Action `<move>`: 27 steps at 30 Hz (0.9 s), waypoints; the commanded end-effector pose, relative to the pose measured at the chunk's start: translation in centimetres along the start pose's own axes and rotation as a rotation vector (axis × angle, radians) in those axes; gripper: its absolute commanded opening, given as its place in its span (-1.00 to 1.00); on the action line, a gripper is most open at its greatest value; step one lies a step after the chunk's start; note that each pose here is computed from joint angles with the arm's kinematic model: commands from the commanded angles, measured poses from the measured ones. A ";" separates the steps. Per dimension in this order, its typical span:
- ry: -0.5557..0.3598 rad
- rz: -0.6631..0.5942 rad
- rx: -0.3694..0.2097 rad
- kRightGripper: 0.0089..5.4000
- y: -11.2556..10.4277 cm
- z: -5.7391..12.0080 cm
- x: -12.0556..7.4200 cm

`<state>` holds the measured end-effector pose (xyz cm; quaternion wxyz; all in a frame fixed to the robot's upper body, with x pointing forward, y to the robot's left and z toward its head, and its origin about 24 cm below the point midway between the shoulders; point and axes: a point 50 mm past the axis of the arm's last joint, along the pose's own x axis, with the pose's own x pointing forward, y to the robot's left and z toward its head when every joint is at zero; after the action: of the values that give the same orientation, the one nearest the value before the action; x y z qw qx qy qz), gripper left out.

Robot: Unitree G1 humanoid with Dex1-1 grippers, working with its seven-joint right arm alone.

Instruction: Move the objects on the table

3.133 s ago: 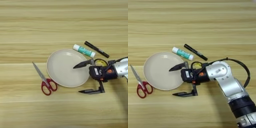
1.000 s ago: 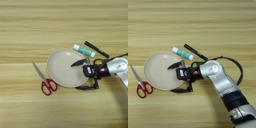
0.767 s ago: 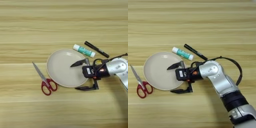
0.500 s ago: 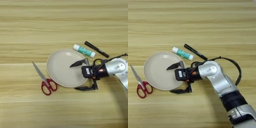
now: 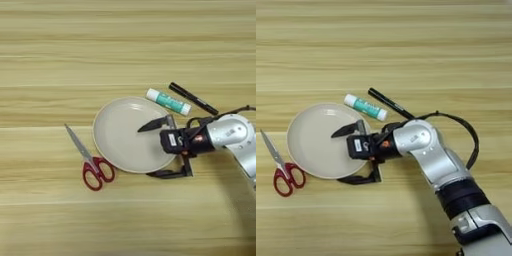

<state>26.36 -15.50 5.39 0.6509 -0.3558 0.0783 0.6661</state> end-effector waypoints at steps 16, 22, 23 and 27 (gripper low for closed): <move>-0.014 -0.142 -0.125 0.99 -3.6 2.0 -0.7; -0.023 -0.159 -0.126 0.99 -3.9 2.0 -0.4; -0.022 -0.161 -0.125 0.99 -3.9 2.0 -0.4; -0.023 -0.174 -0.124 0.99 -4.1 2.0 -0.2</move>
<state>27.58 -14.45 5.27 0.6721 -0.3596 0.0559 0.6448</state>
